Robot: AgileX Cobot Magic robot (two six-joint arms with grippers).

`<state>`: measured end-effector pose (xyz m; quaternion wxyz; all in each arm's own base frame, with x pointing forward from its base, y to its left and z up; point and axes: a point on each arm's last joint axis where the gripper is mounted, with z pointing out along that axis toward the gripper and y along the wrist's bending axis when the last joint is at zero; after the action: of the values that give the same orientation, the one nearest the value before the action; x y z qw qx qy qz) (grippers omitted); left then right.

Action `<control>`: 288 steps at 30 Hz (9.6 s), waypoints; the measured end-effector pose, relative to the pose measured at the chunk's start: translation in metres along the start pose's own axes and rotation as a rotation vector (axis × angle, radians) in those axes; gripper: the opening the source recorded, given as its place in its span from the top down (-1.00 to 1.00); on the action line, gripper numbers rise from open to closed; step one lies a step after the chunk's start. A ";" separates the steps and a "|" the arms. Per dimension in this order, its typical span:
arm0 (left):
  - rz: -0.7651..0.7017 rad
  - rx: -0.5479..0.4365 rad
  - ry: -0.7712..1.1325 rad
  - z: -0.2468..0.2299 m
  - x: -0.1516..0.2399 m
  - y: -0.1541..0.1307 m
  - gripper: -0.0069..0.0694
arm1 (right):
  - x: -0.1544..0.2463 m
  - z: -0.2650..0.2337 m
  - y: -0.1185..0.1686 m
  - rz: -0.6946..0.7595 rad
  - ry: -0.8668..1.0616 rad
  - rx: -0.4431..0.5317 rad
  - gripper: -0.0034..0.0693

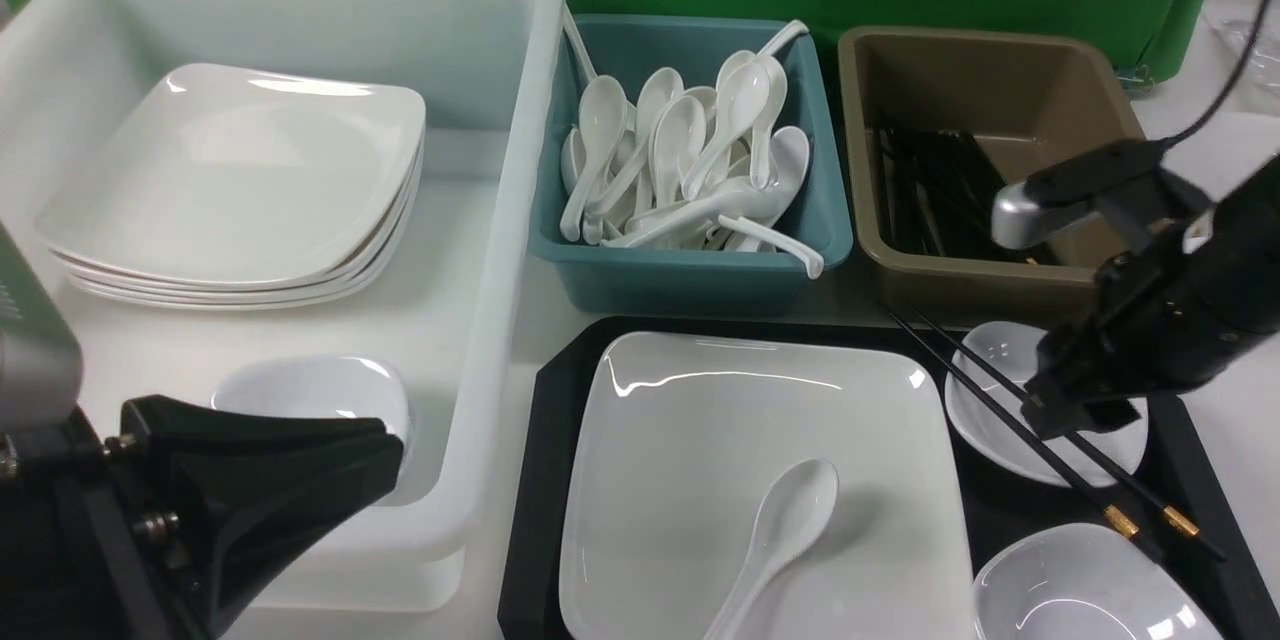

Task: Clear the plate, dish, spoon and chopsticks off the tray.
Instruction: Use the right arm to grab a pair of chopsticks from the plate, then use the right arm to put the chopsticks into the small storage box on the right, then use the right arm to grab a small plate from the dinner plate, then use the right arm to put the small plate into the large storage box on the left, then use the right arm to grab a small plate from the dinner plate, then use the right arm to put the small plate into the large storage box on the left

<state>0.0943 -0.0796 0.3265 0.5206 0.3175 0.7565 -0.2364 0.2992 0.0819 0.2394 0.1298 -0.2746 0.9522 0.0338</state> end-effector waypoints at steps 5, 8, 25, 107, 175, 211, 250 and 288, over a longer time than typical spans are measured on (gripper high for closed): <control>0.000 0.000 -0.001 0.000 0.000 0.000 0.78 | -0.011 0.029 -0.008 -0.010 0.067 -0.001 -0.60; 0.006 -0.002 0.001 0.000 0.000 0.000 0.78 | -0.013 0.042 -0.012 -0.010 0.081 0.006 -0.62; 0.021 -0.016 -0.010 0.000 -0.001 0.001 0.78 | -0.012 0.079 -0.037 -0.014 0.111 0.017 -0.58; 0.069 -0.119 -0.098 -0.001 -0.009 0.010 0.78 | 0.099 0.051 0.103 -0.285 0.187 0.049 -0.34; -0.092 -0.508 0.084 -0.130 0.005 0.000 0.78 | -0.146 0.008 0.359 -0.986 -0.255 -0.130 -0.12; 0.004 -0.232 -0.026 -0.072 -0.007 -0.005 0.78 | 0.031 0.036 0.038 -0.397 0.084 0.160 -0.36; 0.032 -0.327 0.075 -0.076 0.000 0.003 0.78 | -0.045 -0.131 0.213 -0.685 -0.376 0.019 0.73; -0.058 -0.458 0.076 -0.111 -0.001 0.003 0.78 | -0.145 0.002 0.355 -0.888 -0.274 -0.100 -0.29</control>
<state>0.0257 -0.0017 0.3653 0.5430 0.1777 0.8184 -0.0613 0.2295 0.4574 0.2741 0.2428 -0.6545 0.7138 0.0568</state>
